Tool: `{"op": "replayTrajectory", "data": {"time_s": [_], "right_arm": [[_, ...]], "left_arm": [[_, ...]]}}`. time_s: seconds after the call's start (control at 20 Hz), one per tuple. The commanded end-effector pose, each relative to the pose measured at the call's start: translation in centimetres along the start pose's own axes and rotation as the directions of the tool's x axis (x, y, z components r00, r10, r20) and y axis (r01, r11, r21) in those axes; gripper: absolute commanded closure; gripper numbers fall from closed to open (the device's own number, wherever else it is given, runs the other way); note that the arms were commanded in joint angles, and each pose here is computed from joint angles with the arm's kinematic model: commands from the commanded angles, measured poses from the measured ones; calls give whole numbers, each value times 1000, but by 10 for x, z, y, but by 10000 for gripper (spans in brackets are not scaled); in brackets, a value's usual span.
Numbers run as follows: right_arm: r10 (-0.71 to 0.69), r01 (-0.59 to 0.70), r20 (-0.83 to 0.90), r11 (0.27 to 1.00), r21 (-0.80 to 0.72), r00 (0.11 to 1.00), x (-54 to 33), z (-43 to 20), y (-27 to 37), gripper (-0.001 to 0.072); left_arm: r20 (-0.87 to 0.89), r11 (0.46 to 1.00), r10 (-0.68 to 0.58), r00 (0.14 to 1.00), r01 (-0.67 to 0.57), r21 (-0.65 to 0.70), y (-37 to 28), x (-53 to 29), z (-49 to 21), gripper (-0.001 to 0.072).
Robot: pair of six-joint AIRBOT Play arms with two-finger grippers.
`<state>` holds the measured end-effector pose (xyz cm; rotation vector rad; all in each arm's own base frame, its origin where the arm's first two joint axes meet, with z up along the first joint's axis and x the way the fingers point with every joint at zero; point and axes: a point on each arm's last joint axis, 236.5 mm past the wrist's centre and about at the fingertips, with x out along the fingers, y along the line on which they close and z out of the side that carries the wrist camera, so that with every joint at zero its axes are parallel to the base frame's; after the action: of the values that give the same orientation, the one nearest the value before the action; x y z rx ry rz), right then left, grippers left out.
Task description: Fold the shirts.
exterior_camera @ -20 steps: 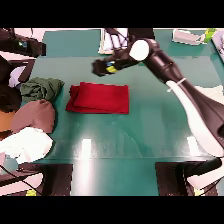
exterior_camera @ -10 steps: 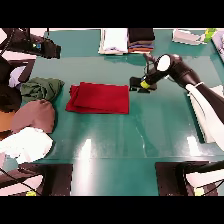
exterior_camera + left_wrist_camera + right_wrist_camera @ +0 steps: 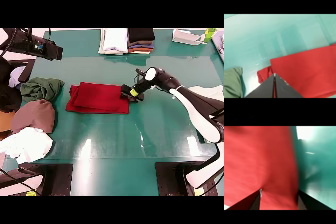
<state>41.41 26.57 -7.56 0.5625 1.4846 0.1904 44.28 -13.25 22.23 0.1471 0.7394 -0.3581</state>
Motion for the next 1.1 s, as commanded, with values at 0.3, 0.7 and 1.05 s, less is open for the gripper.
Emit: {"op": "replayTrajectory", "data": {"time_s": [0.3,0.7,1.05], "right_arm": [[68,-33,240,989,-147,968,-65,52,13,693],[-134,79,630,990,114,765,-323,118,-160,693],[-345,68,647,908,413,680,-408,89,-308,694]], "left_arm": [[-11,999,-50,999,50,10,-20,0,-2,686],[12,969,-197,980,193,154,-114,-4,4,685],[24,952,-257,966,248,181,-144,-9,6,685]]}}
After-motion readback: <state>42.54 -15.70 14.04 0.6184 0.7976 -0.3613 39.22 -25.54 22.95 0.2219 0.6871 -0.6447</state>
